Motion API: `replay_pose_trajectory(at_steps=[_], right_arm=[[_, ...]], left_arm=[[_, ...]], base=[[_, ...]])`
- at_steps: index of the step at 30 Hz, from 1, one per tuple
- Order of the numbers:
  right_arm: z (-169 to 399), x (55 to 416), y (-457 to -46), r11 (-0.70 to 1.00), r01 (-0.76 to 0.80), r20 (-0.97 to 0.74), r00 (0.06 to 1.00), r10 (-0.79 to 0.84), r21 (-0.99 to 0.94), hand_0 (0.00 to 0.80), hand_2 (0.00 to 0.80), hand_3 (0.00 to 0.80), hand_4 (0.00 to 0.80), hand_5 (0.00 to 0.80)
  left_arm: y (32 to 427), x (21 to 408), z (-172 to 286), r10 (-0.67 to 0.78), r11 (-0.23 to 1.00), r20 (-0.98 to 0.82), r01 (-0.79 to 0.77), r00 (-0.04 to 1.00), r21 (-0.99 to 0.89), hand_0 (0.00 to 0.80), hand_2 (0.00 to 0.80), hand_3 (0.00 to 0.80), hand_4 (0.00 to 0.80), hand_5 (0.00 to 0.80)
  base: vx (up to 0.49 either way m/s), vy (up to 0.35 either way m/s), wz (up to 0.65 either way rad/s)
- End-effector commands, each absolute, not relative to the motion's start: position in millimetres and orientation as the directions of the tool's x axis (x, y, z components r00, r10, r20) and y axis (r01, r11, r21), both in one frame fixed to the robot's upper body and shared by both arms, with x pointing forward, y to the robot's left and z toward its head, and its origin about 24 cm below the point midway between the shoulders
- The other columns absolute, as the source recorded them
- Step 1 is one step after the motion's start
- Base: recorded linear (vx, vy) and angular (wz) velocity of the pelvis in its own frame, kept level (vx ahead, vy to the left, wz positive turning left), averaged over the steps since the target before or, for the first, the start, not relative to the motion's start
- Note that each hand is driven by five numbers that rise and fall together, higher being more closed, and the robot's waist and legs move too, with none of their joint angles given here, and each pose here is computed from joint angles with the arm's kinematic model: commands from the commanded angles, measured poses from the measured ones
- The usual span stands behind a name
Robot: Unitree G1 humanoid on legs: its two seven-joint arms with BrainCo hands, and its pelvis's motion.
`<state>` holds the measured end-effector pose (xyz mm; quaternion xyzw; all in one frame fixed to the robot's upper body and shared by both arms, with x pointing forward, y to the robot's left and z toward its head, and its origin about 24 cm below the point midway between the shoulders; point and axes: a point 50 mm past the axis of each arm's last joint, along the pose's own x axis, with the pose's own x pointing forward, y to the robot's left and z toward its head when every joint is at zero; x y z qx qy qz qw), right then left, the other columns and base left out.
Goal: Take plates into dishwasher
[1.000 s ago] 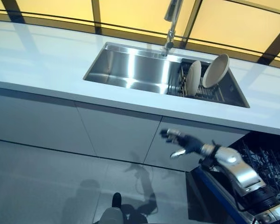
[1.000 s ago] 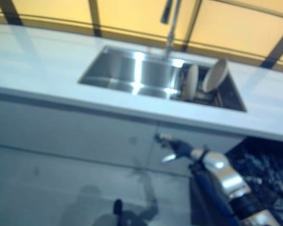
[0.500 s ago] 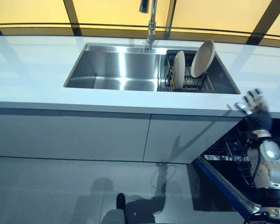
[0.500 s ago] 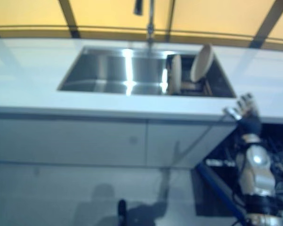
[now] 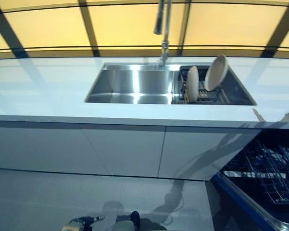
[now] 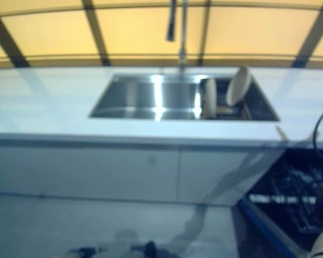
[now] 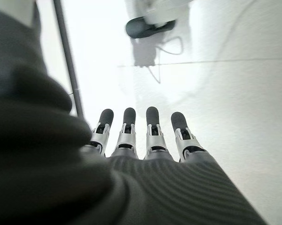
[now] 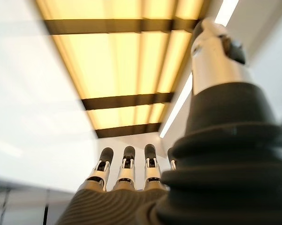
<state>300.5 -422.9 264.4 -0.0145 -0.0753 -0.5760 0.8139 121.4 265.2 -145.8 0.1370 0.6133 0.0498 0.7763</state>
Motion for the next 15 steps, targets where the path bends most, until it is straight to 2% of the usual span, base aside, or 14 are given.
replay_pose_trajectory(at_steps=[1, 4, 9, 11, 15], right_arm=[[323.7, 293.3, -420.7, 0.305, 0.952, 0.292, 0.295, -0.91, -0.01, 0.0, 0.0, 0.0, 0.0, 0.0], [340.2, 298.0, -415.7, 0.326, 0.935, 0.305, 0.354, -0.884, -0.141, 0.0, 0.0, 0.0, 0.0, 0.0], [358.5, 300.5, -408.3, 0.357, 0.922, 0.343, 0.387, -0.856, -0.149, 0.0, 0.0, 0.0, 0.0, 0.0], [355.8, 304.9, -404.0, 0.349, 0.915, 0.336, 0.4, -0.853, -0.203, 0.0, 0.0, 0.0, 0.0, 0.0], [354.1, 307.7, -402.9, 0.33, 0.921, 0.338, 0.384, -0.859, -0.208, 0.0, 0.0, 0.0, 0.0, 0.0]], left_arm=[[301.9, 101.0, -138.0, 0.375, 0.915, -0.911, 0.092, 0.172, 0.394, 0.0, 0.0, 0.0, 0.0, 0.0], [307.7, 96.8, -136.4, 0.409, 0.904, -0.899, 0.062, 0.157, 0.422, 0.0, 0.0, 0.0, 0.0, 0.0], [312.9, 86.0, -136.4, 0.436, 0.899, -0.892, -0.004, 0.118, 0.439, 0.0, 0.0, 0.0, 0.0, 0.0], [311.0, 72.2, -139.9, 0.447, 0.895, -0.891, -0.046, 0.079, 0.444, 0.0, 0.0, 0.0, 0.0, 0.0], [306.5, 54.5, -144.6, 0.432, 0.902, -0.901, -0.012, 0.029, 0.432, 0.0, 0.0, 0.0, 0.0, 0.0]], base=[[0.303, -0.128, 0.21], [0.315, -0.253, 0.18], [0.11, -0.19, 0.49], [0.166, -0.175, -0.06], [0.165, -0.096, -0.27]])
